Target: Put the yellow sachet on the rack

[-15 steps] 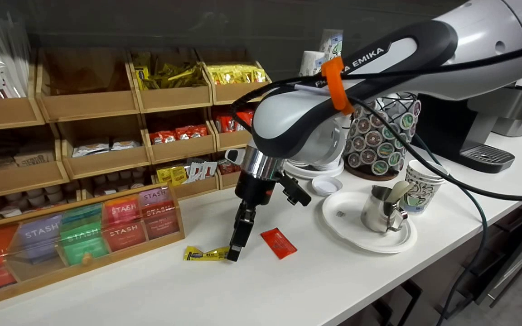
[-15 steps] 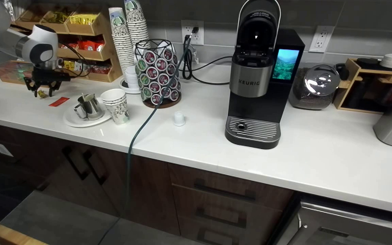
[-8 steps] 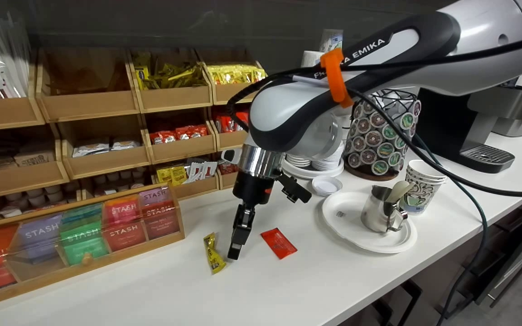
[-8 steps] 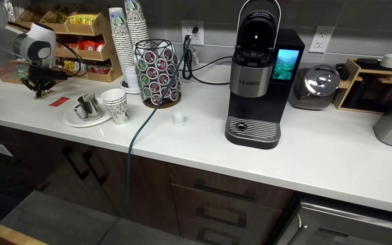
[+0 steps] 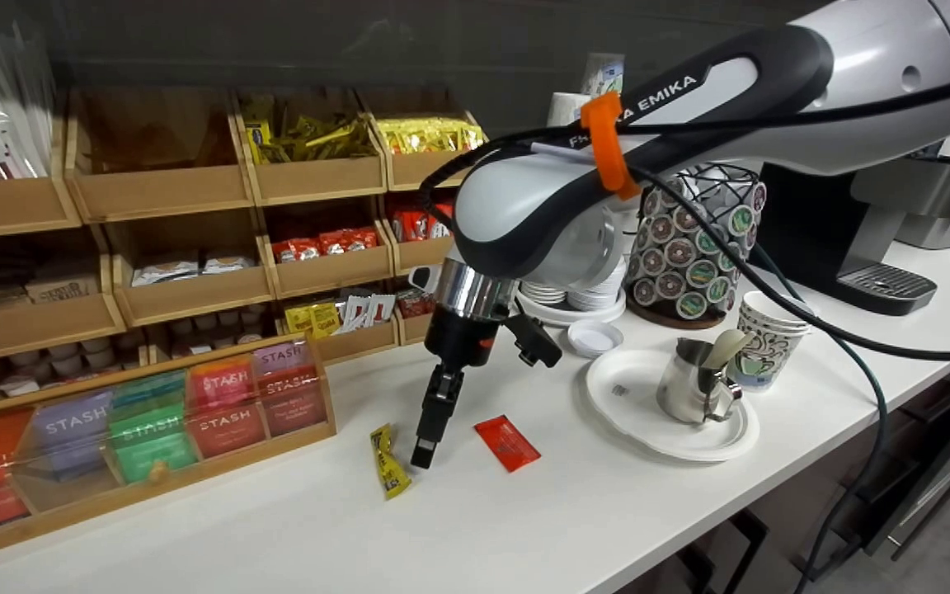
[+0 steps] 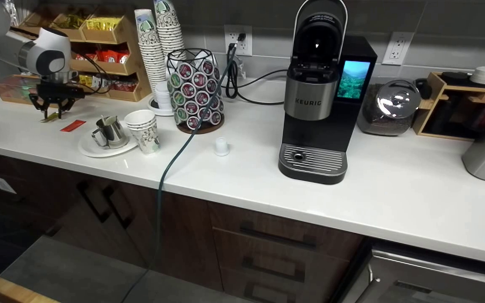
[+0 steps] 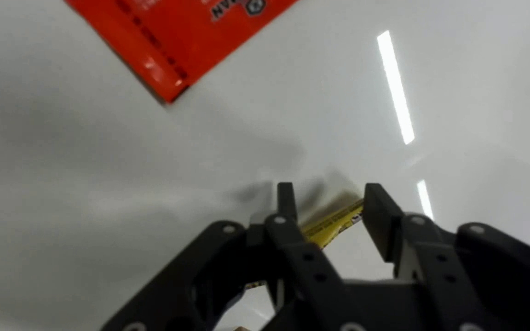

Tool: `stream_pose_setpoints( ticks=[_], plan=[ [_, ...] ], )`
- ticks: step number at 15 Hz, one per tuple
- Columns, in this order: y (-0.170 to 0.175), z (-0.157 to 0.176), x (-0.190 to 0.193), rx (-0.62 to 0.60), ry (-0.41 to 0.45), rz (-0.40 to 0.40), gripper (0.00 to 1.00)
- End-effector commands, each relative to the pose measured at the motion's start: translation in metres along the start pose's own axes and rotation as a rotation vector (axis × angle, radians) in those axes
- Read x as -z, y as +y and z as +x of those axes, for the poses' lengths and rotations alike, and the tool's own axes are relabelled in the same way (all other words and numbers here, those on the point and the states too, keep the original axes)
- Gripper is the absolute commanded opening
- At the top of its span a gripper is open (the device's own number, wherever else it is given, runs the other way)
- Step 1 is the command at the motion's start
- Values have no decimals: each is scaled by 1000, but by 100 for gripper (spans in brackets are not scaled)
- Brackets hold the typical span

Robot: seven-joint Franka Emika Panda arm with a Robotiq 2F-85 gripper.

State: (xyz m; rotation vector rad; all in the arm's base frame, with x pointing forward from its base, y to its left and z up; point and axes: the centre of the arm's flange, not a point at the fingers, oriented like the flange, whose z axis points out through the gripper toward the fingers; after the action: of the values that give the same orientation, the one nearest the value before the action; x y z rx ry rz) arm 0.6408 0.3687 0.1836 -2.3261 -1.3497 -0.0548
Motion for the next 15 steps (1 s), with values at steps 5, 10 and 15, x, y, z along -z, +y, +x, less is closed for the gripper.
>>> stream_pose_setpoints(
  ticks=[5,10,15],
  plan=[
    [-10,8,-11,-91,67,-6,96],
    [-5,20,-28,-289,196,5,100],
    [-11,14,-40,-394,148,-44,100]
  ],
)
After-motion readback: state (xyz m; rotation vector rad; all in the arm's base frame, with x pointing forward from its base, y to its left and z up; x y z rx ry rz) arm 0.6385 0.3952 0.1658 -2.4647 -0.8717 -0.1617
